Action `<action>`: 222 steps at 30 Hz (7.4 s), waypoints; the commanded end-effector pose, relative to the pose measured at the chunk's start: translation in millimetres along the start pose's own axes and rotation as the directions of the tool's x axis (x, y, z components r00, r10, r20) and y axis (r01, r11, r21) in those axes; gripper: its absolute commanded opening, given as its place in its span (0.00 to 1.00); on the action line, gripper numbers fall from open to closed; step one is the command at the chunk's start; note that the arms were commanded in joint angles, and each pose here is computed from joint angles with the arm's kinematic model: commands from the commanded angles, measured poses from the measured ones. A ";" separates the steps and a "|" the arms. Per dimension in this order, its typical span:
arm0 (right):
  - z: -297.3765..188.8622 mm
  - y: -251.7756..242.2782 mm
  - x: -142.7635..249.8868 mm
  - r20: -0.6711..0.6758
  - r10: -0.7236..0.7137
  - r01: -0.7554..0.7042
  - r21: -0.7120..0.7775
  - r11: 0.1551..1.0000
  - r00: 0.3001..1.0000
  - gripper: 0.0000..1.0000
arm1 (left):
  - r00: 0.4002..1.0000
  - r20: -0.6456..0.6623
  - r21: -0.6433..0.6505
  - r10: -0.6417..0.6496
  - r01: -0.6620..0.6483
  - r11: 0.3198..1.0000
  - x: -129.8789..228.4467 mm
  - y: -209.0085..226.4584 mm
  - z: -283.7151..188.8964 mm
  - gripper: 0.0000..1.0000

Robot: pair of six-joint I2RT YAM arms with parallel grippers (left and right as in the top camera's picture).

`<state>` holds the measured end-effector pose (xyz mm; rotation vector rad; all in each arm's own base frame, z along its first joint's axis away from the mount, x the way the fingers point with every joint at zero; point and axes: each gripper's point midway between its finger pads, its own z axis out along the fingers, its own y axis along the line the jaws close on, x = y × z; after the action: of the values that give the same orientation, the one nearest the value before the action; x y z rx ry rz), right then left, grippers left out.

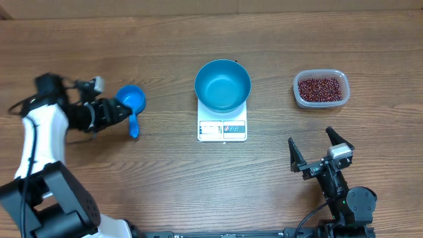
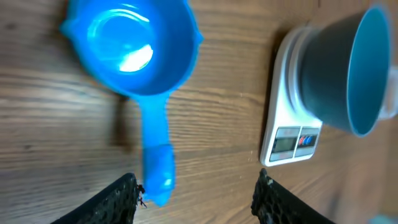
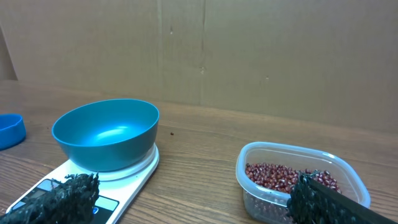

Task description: Scoop item into bowl and weigh 150g on scale

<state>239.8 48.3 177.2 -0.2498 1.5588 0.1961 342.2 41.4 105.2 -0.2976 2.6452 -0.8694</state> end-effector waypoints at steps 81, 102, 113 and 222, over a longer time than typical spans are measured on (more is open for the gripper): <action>0.0 0.1 1.3 0.006 0.005 -0.005 0.001 1.000 1.000 1.00 | 0.957 -0.064 -0.529 0.283 -0.274 0.804 -72.5 73.2 91.8 0.41; 0.0 0.1 1.3 0.006 0.005 -0.005 0.001 1.000 1.000 1.00 | 0.992 0.124 -0.521 0.038 0.033 0.853 -94.5 40.3 54.9 0.04; 0.0 0.1 1.3 0.006 0.005 -0.005 0.001 1.000 1.000 1.00 | 0.952 0.246 -0.421 -0.180 0.272 0.865 -87.4 -31.0 -23.5 0.04; 162.7 238.2 -83.2 -0.805 0.523 -0.896 -0.026 0.442 0.281 0.37 | 0.511 0.315 -0.349 -0.800 0.846 0.403 45.7 -155.8 6.3 0.04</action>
<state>327.2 322.1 242.5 0.0553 2.3250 1.4667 313.3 -92.3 183.7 -1.8514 2.4737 -0.3480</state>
